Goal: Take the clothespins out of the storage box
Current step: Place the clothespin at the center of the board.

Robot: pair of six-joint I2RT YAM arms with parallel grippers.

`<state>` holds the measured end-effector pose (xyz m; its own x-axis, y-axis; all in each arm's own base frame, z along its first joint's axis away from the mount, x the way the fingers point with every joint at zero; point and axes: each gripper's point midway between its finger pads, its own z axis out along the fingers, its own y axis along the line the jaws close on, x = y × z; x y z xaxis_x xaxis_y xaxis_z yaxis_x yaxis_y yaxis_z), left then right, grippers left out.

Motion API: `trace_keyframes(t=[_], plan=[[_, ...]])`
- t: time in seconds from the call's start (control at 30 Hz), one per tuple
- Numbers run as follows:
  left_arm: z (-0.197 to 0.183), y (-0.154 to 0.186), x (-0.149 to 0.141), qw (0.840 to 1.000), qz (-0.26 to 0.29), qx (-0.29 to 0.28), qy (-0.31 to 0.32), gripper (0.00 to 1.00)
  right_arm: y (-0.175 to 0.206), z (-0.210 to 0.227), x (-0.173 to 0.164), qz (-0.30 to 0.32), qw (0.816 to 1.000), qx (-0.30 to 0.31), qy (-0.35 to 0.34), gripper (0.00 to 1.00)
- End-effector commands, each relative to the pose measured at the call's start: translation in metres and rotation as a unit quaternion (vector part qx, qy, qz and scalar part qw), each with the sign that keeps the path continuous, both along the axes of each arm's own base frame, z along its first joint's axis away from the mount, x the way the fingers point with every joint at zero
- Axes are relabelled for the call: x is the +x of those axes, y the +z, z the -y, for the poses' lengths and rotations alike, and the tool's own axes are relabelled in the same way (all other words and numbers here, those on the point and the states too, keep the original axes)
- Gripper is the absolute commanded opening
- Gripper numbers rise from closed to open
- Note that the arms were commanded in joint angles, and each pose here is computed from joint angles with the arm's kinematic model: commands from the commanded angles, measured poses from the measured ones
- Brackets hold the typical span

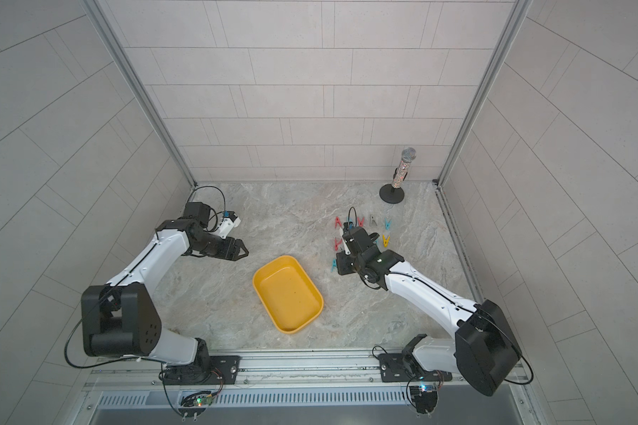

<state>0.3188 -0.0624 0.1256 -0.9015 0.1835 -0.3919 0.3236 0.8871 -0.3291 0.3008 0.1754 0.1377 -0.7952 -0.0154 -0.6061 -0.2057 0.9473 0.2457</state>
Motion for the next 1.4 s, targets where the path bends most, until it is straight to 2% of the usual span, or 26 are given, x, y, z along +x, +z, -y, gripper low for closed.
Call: trace_keyframes(t=[0.0, 0.23, 0.57, 0.93, 1.37], plan=[[-0.006, 0.003, 0.001, 1.0, 0.003, 0.015, 0.001, 0.77, -0.014, 0.038, -0.005, -0.035, 0.997, -0.003, -0.064, 0.0], [-0.008, -0.001, 0.002, 1.0, -0.002, 0.022, 0.005, 0.76, -0.035, 0.092, -0.006, -0.069, 0.989, -0.01, -0.13, 0.0], [-0.01, -0.002, 0.002, 1.0, -0.004, 0.028, 0.008, 0.76, -0.056, 0.132, -0.004, -0.115, 0.977, -0.012, -0.181, 0.0], [-0.017, -0.003, 0.005, 0.999, -0.002, 0.045, 0.02, 0.76, -0.084, 0.152, 0.009, -0.179, 0.965, -0.017, -0.189, 0.0], [-0.018, -0.002, 0.004, 0.999, 0.0, 0.046, 0.022, 0.76, -0.106, 0.155, 0.032, -0.193, 0.961, -0.028, -0.194, 0.0]])
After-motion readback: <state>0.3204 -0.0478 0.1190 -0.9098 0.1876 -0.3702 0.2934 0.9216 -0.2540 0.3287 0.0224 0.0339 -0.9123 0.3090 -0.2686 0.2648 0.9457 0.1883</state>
